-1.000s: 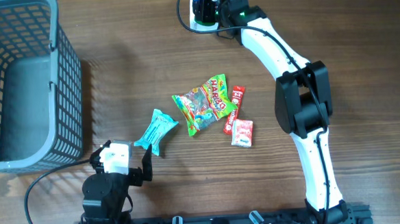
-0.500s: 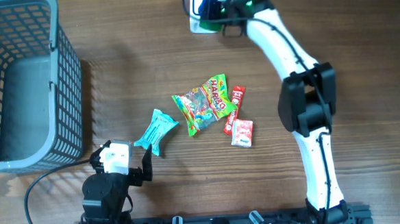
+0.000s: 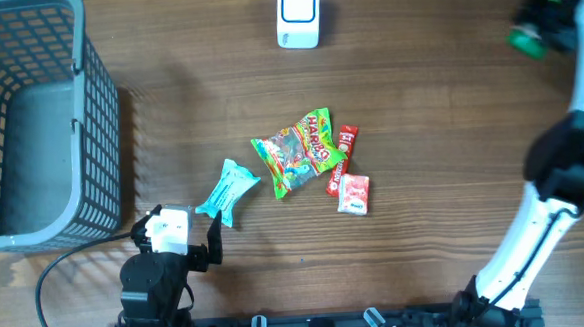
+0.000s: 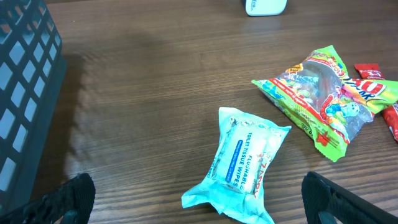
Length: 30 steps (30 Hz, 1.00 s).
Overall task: Scan the item barcode
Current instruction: 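Move the jar to the far right of the table and release it, then reach the right gripper to the red wipes pack and grasp it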
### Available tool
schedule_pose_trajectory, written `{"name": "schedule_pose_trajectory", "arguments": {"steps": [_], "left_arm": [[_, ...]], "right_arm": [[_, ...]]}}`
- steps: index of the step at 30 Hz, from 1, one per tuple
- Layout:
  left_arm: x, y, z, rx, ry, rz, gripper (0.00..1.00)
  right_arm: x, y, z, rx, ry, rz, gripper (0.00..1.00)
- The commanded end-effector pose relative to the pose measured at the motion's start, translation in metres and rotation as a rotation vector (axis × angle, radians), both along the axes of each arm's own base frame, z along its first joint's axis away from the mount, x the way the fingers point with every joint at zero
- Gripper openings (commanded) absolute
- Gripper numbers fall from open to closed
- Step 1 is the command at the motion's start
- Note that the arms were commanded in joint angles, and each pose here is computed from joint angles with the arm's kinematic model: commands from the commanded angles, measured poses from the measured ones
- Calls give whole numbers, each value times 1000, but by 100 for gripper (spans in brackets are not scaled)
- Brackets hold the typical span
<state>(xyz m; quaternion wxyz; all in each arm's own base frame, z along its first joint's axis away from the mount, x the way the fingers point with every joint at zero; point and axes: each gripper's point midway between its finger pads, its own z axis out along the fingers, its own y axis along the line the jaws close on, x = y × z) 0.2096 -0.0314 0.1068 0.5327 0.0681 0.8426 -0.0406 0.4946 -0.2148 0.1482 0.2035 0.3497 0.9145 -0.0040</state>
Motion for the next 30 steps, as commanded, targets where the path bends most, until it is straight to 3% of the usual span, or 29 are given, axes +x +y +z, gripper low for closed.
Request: {"name": "schedule_pose_trajectory", "arguments": {"steps": [1,7,10,12,18,20,23,25,26,30], "left_arm": [[0,-1,-3,15,3,-10,100],[0,-1,-3,15,4,-10,100],[0,-1,-3,15,4,-10,100],[0,-1,-3,15,4,-10,100],[0,-1,-3,15,4,-10,100],[0,-1,-3,15,4,-10,100],[0,-1,-3,15,4,-10,100],[0,-1,-3,15,4,-9,100],[0,-1,-3,15,4,-10,100],[0,-1,-3,15,4,-10,100]], "right_arm": [[-36,-65,-23,-14,34,-163,62],[-104,-109,-112,66,147,-328,62],[-120,-118,-124,76,162,-358,78],[-122,-128,-106,57,145,-351,100],[-101,-131,30,-46,-46,-361,100],[-88,-90,84,-37,-142,-283,100],[-74,4,116,71,-166,-110,100],[-72,84,112,154,-82,71,99],[-81,150,100,208,26,244,100],[-110,269,70,214,233,565,96]]}}
